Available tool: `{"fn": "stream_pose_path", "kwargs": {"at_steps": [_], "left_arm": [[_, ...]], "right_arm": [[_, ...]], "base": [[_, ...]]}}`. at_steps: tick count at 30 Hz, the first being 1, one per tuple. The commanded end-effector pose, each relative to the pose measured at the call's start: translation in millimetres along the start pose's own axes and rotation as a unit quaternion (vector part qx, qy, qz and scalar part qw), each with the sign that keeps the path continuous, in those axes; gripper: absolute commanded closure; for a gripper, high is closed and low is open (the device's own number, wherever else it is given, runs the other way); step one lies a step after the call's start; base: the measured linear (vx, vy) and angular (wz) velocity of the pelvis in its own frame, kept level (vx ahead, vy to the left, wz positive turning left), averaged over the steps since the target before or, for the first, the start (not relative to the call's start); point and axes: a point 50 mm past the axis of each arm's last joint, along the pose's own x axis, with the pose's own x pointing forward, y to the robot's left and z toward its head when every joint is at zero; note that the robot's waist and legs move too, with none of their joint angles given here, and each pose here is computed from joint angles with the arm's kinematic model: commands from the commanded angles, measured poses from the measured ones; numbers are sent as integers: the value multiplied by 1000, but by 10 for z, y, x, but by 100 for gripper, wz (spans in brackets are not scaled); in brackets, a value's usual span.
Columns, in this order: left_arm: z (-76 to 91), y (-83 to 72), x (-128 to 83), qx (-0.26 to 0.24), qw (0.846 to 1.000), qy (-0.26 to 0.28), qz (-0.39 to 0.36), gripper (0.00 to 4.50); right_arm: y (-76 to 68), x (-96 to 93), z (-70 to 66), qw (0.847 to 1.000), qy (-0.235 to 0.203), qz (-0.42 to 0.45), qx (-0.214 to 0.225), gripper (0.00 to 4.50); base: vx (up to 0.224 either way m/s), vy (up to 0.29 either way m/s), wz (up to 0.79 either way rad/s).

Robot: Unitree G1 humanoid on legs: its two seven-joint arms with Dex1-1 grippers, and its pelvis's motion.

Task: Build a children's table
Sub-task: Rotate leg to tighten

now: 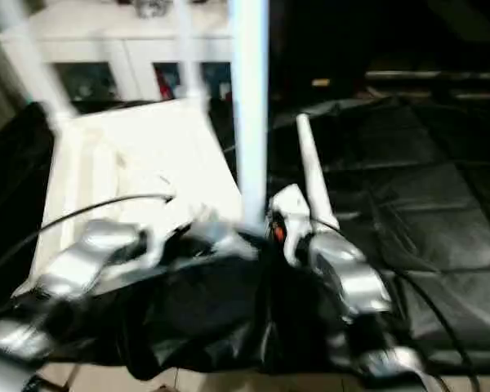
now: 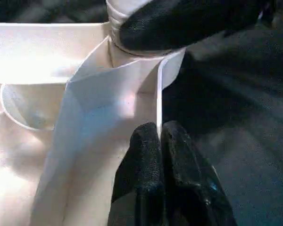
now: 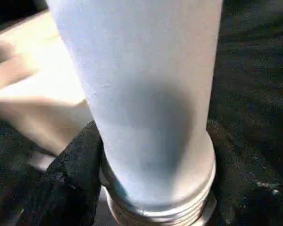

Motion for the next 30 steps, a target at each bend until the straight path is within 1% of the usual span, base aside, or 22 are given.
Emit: {"fn": "stream_pose_path", "kwargs": {"at_steps": [1, 3, 5, 6, 7, 9, 10, 11, 12, 16, 17, 19, 20, 21, 23, 24, 27, 30], "left_arm": [[257, 14, 133, 11, 999, -32, 37, 450], [303, -14, 188, 14, 999, -36, 38, 450], [331, -33, 219, 18, 998, -38, 36, 450], [343, -47, 227, 22, 999, -39, 30, 450], [353, -67, 219, 31, 998, -43, 18, 450], [327, -91, 171, 47, 998, -46, -12, 450], [318, -95, 159, 49, 998, -46, -19, 450], [306, -100, 142, 53, 997, -46, -27, 450], [293, -105, 130, 57, 997, -47, -35, 450], [195, -146, 1, 70, 993, -45, -86, 450], [143, -168, -78, 80, 990, -40, -114, 450], [116, -177, -117, 84, 988, -35, -127, 450], [61, -184, -196, 91, 984, -24, -149, 450], [61, -184, -196, 91, 984, -24, -149, 450], [20, -177, -265, 93, 982, -18, -163, 450], [-6, -168, -300, 94, 981, -14, -167, 450], [-56, -168, -377, 97, 978, -7, -182, 450], [-65, -183, -416, 95, 977, -8, -192, 450]], "right_arm": [[240, 164, -276, 998, 57, -7, 32, 176], [327, 234, -237, 998, 47, 9, 32, 176], [374, 266, -209, 998, 39, 24, 32, 176], [389, 277, -187, 998, 32, 30, 39, 141], [401, 284, -161, 998, 25, 40, 47, 120], [400, 273, -104, 998, 15, 63, 25, 97], [397, 264, -96, 997, 14, 69, 20, 85], [392, 251, -86, 997, 13, 77, 13, 85], [387, 240, -79, 996, 12, 84, 7, 72], [323, 72, -78, 985, 26, 162, -47, 72], [283, -41, -66, 976, 31, 204, -73, 72], [261, -97, -52, 971, 32, 222, -83, 72], [213, -209, -31, 962, 40, 254, -96, 72], [213, -209, -31, 962, 40, 254, -96, 72], [176, -327, -35, 949, 55, 287, -121, 72], [148, -375, -29, 946, 58, 292, -129, 72], [105, -451, 0, 943, 55, 301, -132, 72], [105, -483, 6, 939, 56, 315, -126, 72]], "base": [[0, 0, 0], [0, 0, 0], [0, 0, 0], [0, 0, 0], [0, 0, 0], [0, 0, 0], [0, 0, 0], [0, 0, 0], [0, 0, 0], [0, 0, 0], [0, 0, 0], [0, 0, 0], [0, 0, 0], [0, 0, 0], [0, 0, 0], [0, 0, 0], [0, 0, 0], [0, 0, 0]]}}
